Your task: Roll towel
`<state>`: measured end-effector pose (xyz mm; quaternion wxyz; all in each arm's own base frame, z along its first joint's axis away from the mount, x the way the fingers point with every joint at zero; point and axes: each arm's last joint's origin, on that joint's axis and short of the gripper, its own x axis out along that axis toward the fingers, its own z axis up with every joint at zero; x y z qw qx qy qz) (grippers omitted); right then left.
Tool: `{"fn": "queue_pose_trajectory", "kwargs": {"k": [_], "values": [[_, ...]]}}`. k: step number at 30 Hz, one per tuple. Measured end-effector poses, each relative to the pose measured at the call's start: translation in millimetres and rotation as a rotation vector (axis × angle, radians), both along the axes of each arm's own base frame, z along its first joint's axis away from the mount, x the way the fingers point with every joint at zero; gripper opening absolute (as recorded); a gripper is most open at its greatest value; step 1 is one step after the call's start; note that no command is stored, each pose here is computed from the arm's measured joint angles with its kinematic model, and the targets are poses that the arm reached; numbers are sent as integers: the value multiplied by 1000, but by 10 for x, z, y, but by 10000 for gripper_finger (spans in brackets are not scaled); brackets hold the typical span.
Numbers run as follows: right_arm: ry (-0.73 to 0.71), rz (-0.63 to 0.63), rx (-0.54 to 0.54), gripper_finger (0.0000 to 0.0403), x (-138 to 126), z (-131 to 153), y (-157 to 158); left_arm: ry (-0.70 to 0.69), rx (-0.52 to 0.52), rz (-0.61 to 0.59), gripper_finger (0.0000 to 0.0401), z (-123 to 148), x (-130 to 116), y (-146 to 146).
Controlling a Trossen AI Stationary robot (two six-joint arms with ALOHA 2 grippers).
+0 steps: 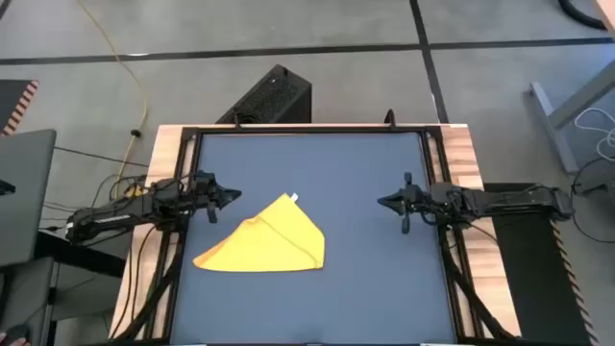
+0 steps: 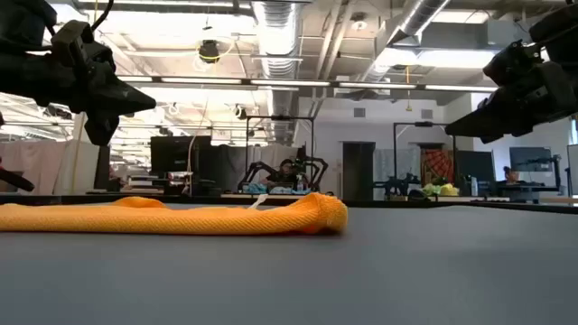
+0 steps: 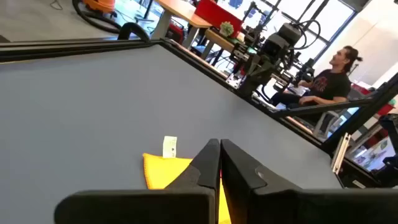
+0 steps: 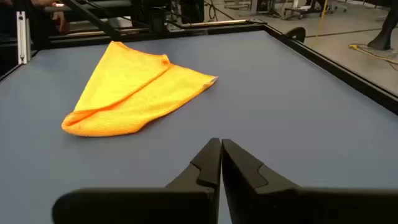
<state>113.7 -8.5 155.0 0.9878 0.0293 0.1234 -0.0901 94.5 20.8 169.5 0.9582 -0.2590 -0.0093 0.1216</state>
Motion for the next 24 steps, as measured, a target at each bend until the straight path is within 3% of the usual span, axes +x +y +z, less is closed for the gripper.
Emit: {"fn": "queue_pose_trajectory", "kwargs": {"k": [24], "values": [[0, 0, 0, 42, 0, 0, 0, 0, 0, 0, 0, 0, 0, 0]]}}
